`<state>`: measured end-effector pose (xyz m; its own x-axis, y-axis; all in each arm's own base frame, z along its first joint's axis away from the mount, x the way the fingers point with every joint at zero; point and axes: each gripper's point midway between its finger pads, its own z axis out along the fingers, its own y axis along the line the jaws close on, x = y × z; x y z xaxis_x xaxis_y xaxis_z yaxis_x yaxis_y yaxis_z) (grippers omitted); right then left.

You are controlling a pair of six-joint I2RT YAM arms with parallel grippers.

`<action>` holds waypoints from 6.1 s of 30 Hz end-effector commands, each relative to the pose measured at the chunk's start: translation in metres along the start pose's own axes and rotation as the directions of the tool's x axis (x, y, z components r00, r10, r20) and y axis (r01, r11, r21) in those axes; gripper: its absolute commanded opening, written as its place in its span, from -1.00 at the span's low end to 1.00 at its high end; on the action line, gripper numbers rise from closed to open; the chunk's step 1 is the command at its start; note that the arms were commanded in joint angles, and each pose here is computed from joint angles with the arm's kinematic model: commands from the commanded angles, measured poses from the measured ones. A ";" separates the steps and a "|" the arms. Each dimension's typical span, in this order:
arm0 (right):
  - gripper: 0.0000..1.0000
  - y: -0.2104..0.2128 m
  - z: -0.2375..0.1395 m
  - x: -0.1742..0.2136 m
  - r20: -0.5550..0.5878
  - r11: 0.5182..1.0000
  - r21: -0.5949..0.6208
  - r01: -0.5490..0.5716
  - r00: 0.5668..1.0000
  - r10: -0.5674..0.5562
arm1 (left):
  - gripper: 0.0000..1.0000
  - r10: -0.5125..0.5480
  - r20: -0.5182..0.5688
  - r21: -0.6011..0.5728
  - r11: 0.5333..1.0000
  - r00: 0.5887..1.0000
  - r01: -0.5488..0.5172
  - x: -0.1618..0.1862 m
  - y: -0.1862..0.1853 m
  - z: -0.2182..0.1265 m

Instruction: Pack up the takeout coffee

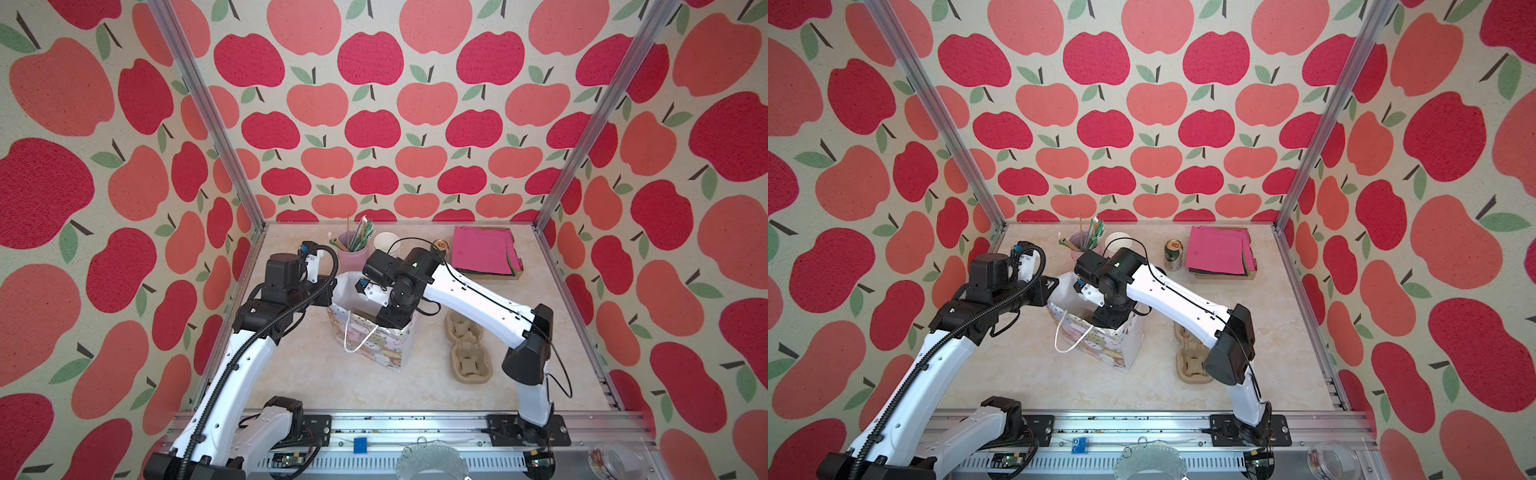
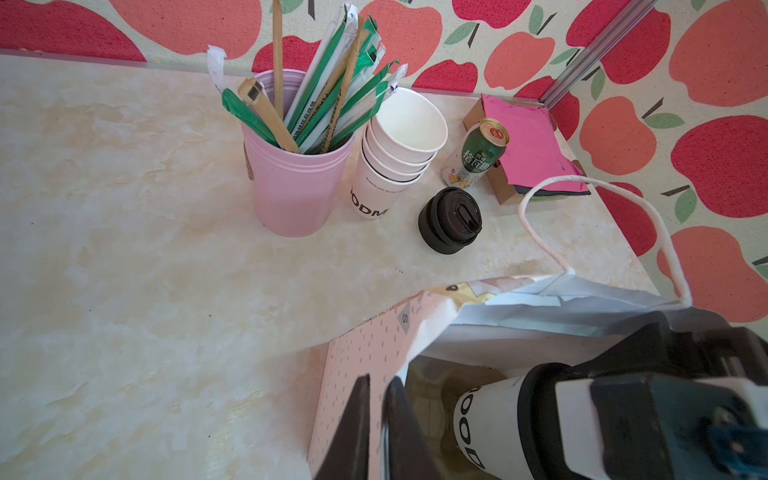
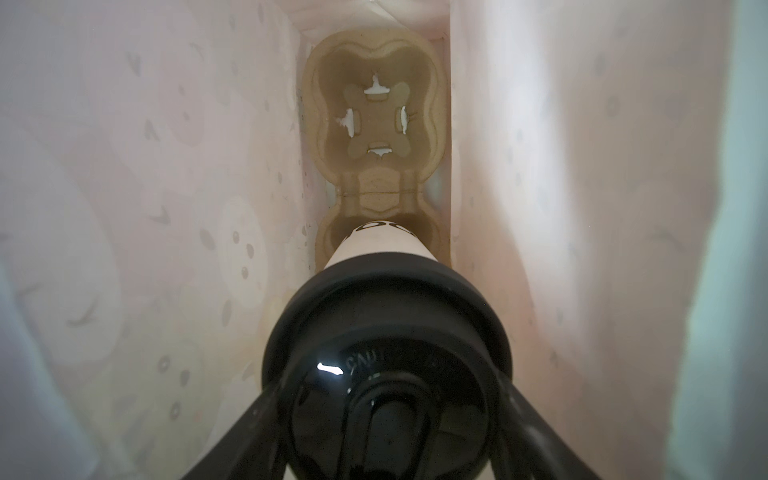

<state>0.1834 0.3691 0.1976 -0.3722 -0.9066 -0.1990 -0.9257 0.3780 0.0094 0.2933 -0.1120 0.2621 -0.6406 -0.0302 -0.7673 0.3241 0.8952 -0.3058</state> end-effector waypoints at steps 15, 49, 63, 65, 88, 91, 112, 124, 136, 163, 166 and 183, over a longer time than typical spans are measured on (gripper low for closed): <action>0.35 0.000 -0.008 -0.009 0.037 0.997 -0.064 -0.046 0.998 0.049 | -0.75 -0.011 0.014 0.002 1.000 1.000 0.011 -0.002 0.001 0.000; 0.33 -0.016 0.016 0.006 -0.079 0.997 -0.029 -0.070 0.995 0.068 | -0.74 -0.012 0.014 0.001 1.000 1.000 0.012 0.000 0.003 0.002; 0.32 -0.014 0.036 0.013 -0.141 0.999 -0.010 -0.046 0.989 0.044 | -0.74 -0.013 0.019 -0.003 1.000 1.000 0.013 -0.001 0.003 -0.001; 0.33 -0.014 0.038 0.013 -0.148 0.999 -0.010 -0.042 0.988 0.040 | -0.74 -0.013 0.018 -0.002 1.000 1.000 0.013 -0.001 0.003 0.000; 0.33 -0.010 0.065 0.019 -0.207 0.999 0.013 -0.032 0.978 0.034 | -0.74 -0.015 0.016 0.000 1.000 1.000 0.015 0.000 0.003 -0.001; 0.33 -0.010 0.064 0.018 -0.204 0.999 0.012 -0.030 0.978 0.032 | -0.74 -0.015 0.014 -0.001 1.000 1.000 0.015 0.001 0.003 0.000; 0.30 -0.010 -0.012 -0.012 -0.004 0.999 0.043 -0.014 1.000 0.014 | -1.00 0.006 0.003 -0.018 1.000 1.000 -0.006 -0.001 0.002 -0.002; 0.28 -0.017 -0.042 -0.028 0.105 0.996 0.091 -0.018 0.994 0.008 | -1.00 0.104 -0.009 -0.057 0.993 0.994 -0.105 -0.006 -0.009 -0.006; 0.28 -0.018 -0.074 -0.035 0.199 0.993 0.118 -0.010 0.980 -0.013 | -1.00 0.123 -0.024 -0.064 0.990 0.992 -0.125 -0.001 -0.010 -0.005; 0.28 -0.020 -0.039 -0.019 0.067 0.992 0.122 0.012 0.998 -0.020 | -1.00 0.128 -0.024 -0.066 0.989 0.991 -0.129 -0.002 -0.010 -0.004; 0.29 -0.020 -0.033 -0.016 0.045 0.993 0.120 0.016 0.999 -0.022 | -1.00 0.128 -0.024 -0.066 0.989 0.991 -0.129 -0.002 -0.010 -0.004; 0.28 -0.017 -0.007 -0.006 -0.035 0.995 0.093 0.030 0.999 -0.027 | -1.00 0.127 -0.023 -0.068 0.989 0.992 -0.128 0.000 -0.009 -0.004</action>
<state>0.2060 0.3695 0.2165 -0.3649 -0.9070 -0.2103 -0.9159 0.3903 -0.0941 0.2894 -0.1210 0.2654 -0.6133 0.0772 -0.7861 0.3559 0.9155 -0.1877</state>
